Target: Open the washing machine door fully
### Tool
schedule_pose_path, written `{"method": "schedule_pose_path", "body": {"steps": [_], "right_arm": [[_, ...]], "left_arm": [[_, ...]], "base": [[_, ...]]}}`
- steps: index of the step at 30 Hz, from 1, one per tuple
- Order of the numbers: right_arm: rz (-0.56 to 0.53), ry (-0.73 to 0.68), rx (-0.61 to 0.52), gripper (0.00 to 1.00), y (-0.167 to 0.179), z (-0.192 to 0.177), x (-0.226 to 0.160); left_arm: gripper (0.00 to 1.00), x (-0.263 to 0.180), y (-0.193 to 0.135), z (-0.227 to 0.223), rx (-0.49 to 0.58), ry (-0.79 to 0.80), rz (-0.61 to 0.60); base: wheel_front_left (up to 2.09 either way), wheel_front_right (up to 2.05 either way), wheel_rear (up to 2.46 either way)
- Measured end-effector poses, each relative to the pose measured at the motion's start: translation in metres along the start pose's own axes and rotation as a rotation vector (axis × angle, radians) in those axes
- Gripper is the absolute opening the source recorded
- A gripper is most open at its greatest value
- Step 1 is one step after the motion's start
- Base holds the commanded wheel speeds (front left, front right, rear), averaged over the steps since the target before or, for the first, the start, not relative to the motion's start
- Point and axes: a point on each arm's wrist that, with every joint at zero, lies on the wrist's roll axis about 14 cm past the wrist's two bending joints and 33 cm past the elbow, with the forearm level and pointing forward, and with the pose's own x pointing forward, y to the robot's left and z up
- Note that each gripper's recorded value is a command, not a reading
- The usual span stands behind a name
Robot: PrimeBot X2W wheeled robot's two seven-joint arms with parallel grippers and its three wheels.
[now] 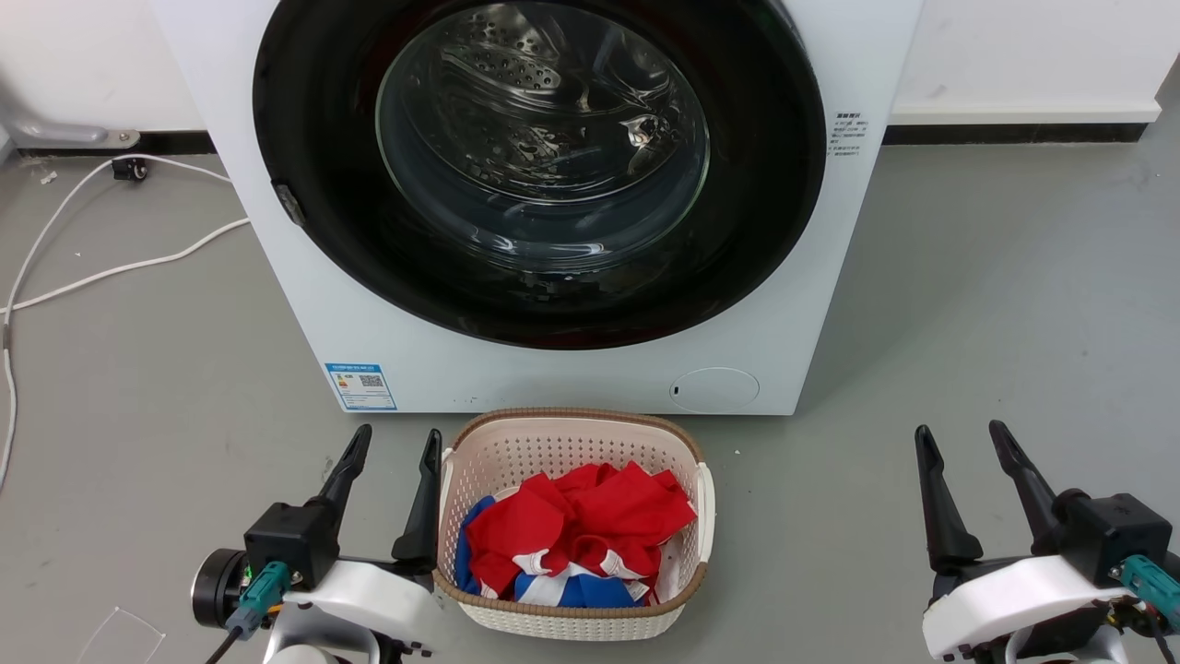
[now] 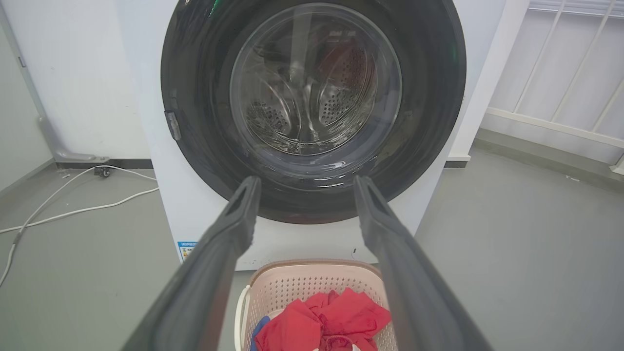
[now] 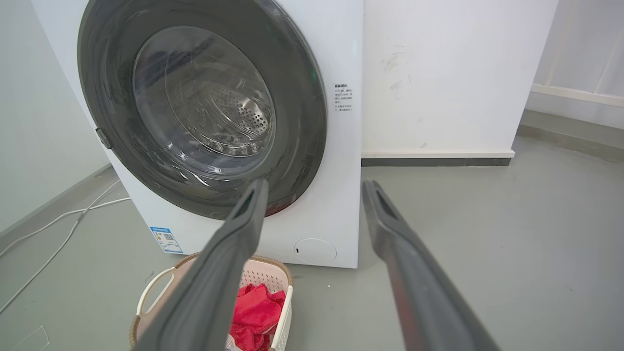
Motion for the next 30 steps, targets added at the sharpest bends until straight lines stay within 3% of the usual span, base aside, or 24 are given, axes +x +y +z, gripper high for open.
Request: {"method": "schedule_pose_path", "body": {"steps": [16,30], "right_arm": [[0.005,-0.009,-0.079,1.00,0.0004,0.0006,-0.0007],[-0.005,-0.008,-0.065,1.00,-0.0029,-0.0029,-0.0021]], "left_arm": [[1.00,-0.0002,-0.0010,-0.0040,0.067,0.000,-0.011],[1.00,0.0003,0.0018,-0.0053,0.042,-0.007,0.007]], "base": [[0.00,0.00,0.00],[0.00,0.00,0.00]]}}
